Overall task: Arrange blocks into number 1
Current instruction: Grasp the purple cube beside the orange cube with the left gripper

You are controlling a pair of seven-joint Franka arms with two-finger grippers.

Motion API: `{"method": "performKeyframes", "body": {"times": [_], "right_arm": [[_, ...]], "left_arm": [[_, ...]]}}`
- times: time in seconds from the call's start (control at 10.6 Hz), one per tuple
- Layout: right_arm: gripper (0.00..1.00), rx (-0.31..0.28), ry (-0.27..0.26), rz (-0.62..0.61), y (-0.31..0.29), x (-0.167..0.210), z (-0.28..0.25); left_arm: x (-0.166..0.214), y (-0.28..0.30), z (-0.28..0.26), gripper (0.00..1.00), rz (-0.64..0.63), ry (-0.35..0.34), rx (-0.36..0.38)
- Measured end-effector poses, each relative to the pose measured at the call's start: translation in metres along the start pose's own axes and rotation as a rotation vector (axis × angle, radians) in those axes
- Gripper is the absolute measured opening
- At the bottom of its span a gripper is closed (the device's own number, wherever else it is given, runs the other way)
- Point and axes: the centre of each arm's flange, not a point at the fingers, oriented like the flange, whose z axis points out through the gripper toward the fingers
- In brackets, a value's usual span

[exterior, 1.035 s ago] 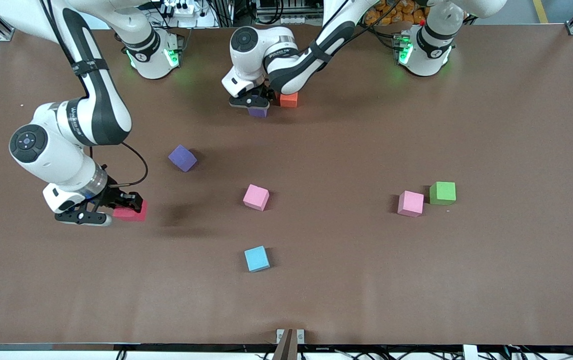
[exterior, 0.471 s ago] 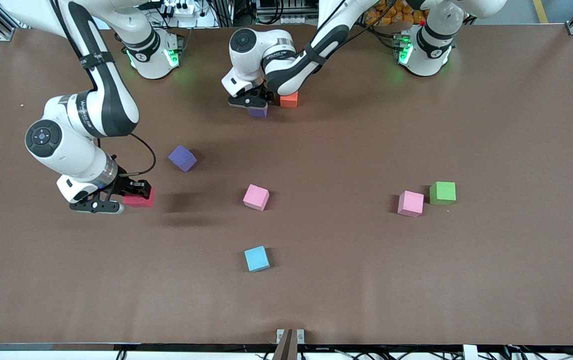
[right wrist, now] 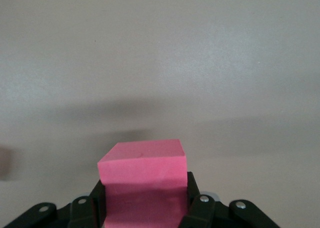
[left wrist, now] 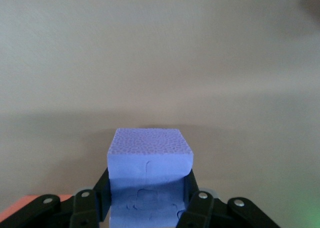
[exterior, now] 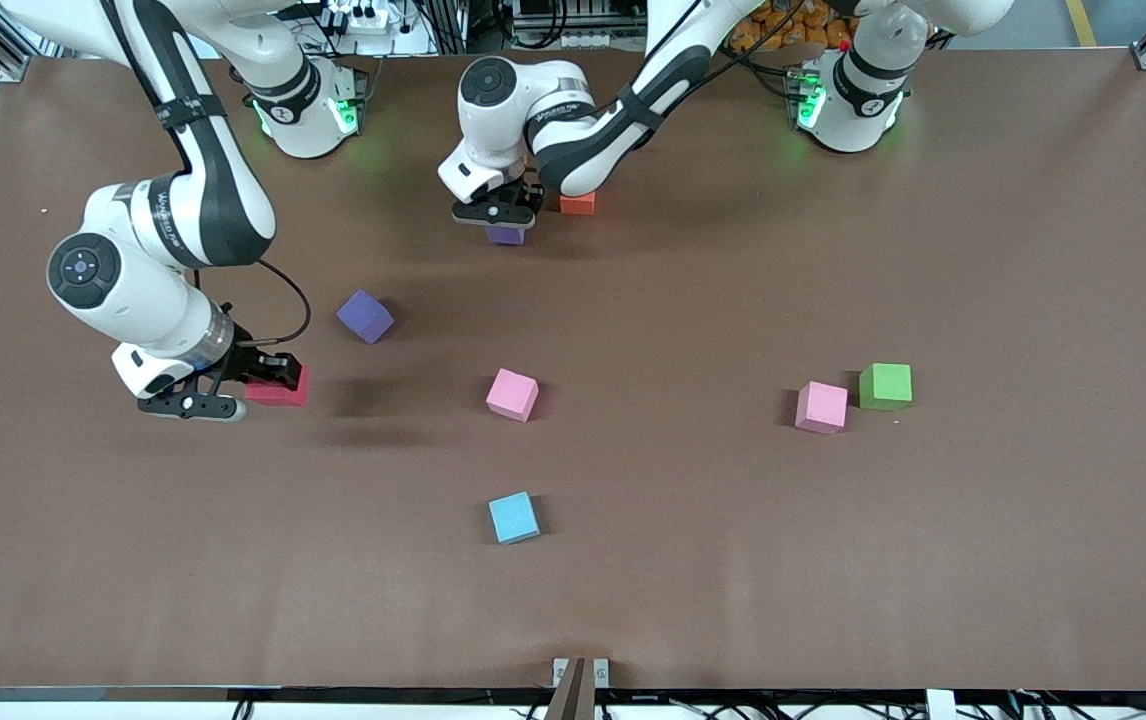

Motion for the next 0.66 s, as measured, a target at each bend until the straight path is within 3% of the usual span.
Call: {"method": "performKeyframes", "body": {"times": [0.28,0.66], "right_arm": [[0.61,0.000,-0.007,0.034,-0.022,-0.008,-0.002],[0.61,-0.005,-0.025,0.115,-0.106,-0.044,-0.009]], "left_arm": [[0.047,-0.037,-0.015,0.57,-0.007,0.007,0.042],[0.049,-0.072,0.010,0.54,0.014,-0.046,0.097]]}}
